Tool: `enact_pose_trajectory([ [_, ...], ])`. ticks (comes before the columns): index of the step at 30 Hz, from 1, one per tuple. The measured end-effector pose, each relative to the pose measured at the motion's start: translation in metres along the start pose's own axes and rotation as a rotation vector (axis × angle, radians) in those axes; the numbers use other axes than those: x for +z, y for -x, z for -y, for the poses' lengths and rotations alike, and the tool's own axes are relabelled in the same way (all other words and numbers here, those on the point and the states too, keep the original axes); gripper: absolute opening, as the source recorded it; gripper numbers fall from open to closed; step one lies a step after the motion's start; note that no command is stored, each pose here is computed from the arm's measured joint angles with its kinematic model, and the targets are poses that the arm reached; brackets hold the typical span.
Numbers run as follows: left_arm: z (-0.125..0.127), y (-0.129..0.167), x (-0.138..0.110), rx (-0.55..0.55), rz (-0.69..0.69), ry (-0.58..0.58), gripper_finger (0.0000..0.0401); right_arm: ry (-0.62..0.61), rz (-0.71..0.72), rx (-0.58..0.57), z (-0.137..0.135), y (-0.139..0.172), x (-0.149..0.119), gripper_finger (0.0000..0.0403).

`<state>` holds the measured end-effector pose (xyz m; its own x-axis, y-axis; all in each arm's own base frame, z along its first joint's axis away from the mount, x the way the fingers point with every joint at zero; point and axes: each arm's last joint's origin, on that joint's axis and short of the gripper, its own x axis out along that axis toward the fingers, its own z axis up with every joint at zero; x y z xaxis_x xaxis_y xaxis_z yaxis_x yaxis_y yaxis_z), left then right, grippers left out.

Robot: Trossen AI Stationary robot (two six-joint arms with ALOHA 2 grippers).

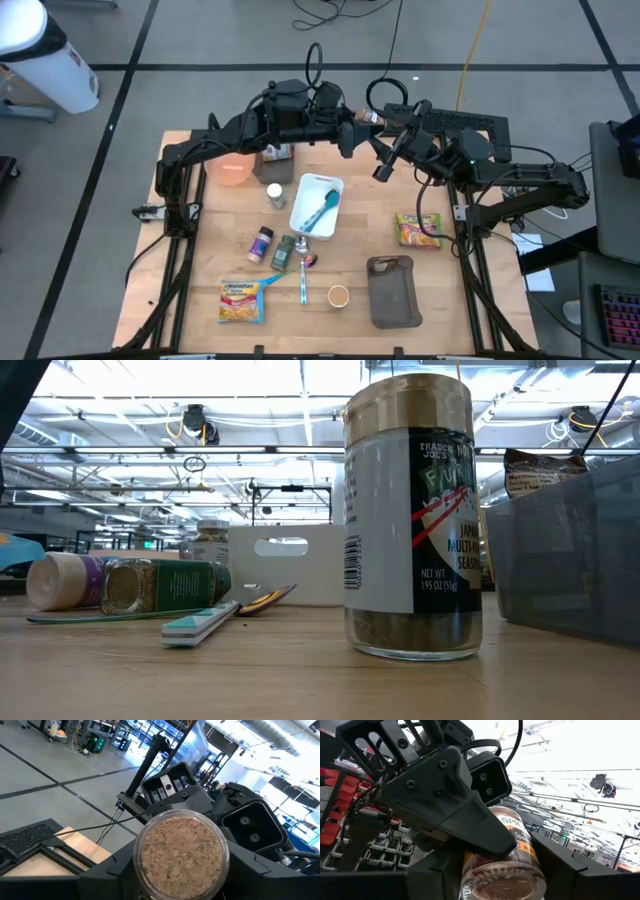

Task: Pick & Place Food Item
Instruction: Put the brown seasoning bottle into the bottom black bin

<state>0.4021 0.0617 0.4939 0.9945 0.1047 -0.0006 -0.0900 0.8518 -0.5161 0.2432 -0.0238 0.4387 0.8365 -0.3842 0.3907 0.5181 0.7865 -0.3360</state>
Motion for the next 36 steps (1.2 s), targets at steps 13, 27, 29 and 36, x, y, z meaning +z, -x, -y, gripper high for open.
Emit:
enact_pose_trajectory([
  [13,0.001,0.0,-0.003,-0.036,-0.041,-0.085,0.02,-0.02,-0.042,0.03,-0.004,-0.001,-0.005,0.0277],
  [27,-0.007,0.018,-0.003,0.051,-0.178,-0.274,0.02,-0.037,-0.16,0.166,-0.012,0.015,-0.006,0.027],
  [29,-0.009,0.024,-0.004,0.081,-0.228,-0.325,0.02,-0.058,-0.194,0.184,-0.011,0.019,-0.007,0.0269],
  [36,-0.013,0.041,-0.016,0.182,-0.413,-0.475,0.02,-0.282,-0.187,0.262,-0.004,0.029,0.001,0.0267],
])
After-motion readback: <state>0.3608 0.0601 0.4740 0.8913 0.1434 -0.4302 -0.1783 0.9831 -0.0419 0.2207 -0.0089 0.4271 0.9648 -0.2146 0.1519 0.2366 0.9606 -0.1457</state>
